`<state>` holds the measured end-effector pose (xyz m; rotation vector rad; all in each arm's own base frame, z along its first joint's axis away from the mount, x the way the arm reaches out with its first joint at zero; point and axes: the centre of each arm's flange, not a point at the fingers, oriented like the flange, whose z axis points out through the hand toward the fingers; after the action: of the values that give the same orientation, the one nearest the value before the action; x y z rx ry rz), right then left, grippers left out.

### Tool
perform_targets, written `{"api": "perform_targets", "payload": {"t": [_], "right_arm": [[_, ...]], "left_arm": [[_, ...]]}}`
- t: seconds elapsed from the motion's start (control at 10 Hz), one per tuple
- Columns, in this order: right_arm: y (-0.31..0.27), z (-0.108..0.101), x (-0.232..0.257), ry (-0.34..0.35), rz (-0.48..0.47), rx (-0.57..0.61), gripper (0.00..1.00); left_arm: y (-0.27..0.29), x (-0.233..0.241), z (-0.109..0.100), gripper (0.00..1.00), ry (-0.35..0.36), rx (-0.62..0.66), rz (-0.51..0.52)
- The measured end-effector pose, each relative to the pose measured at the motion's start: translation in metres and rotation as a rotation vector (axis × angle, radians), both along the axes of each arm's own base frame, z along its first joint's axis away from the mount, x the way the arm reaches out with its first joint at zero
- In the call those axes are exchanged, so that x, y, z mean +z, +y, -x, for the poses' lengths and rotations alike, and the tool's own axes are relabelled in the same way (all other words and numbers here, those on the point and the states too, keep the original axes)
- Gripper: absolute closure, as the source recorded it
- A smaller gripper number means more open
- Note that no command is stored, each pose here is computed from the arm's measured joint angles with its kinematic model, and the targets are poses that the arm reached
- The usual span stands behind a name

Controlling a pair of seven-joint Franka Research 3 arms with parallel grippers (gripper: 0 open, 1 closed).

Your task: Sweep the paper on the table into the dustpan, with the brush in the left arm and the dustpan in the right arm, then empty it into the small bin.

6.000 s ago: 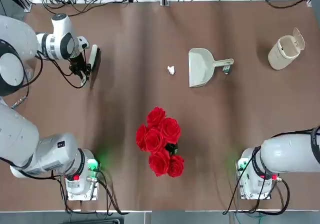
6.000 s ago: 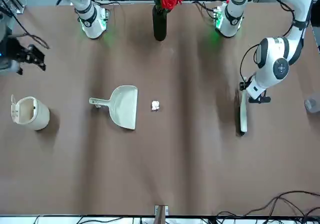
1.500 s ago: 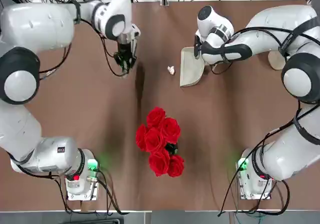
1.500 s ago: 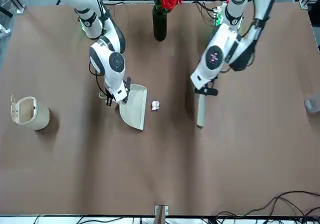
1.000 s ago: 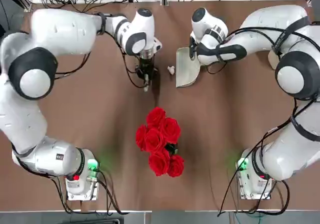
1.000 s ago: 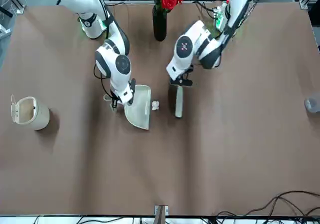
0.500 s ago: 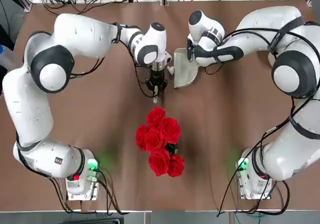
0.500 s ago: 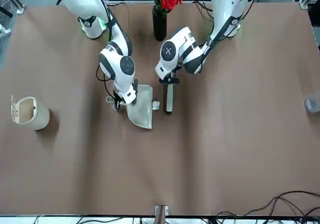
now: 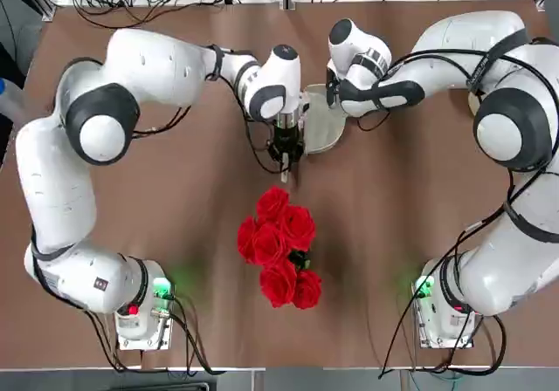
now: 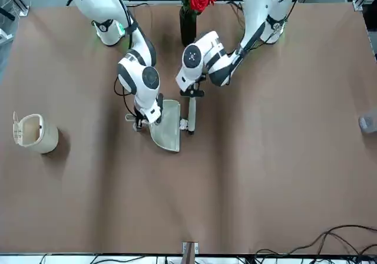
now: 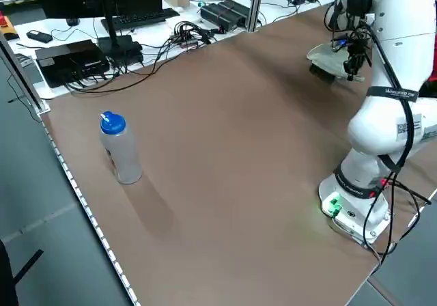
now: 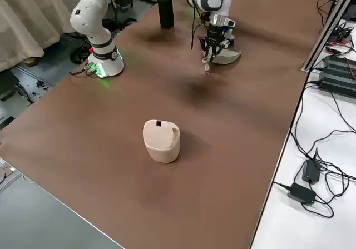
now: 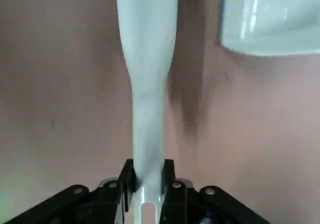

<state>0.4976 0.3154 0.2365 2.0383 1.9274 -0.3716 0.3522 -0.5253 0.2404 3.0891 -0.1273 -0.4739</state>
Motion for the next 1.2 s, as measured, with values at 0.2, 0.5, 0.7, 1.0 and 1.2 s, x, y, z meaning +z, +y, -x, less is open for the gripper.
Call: {"api": "perform_targets", "payload": {"t": [0.2,0.5,0.7,1.0,1.2], "right_arm": [[0.0,0.0,0.0,0.001,0.001,0.0,0.67],[-0.001,0.0,-0.001,0.007,0.009,-0.003,0.67],[-0.001,0.0,-0.001,0.008,0.01,-0.004,0.67],[-0.004,-0.002,-0.001,0.007,0.01,-0.01,0.67],[-0.007,-0.005,-0.001,0.005,0.002,-0.007,0.67]], "left_arm": [[-0.023,-0.009,0.005,0.73,-0.035,0.011,-0.004],[-0.049,-0.01,0.01,0.73,-0.07,0.01,0.019],[-0.059,0.001,0.009,0.73,-0.085,0.013,0.043],[-0.053,0.004,-0.005,0.73,-0.091,0.038,0.045],[-0.03,0.012,-0.033,0.73,-0.084,0.071,0.014]]}}
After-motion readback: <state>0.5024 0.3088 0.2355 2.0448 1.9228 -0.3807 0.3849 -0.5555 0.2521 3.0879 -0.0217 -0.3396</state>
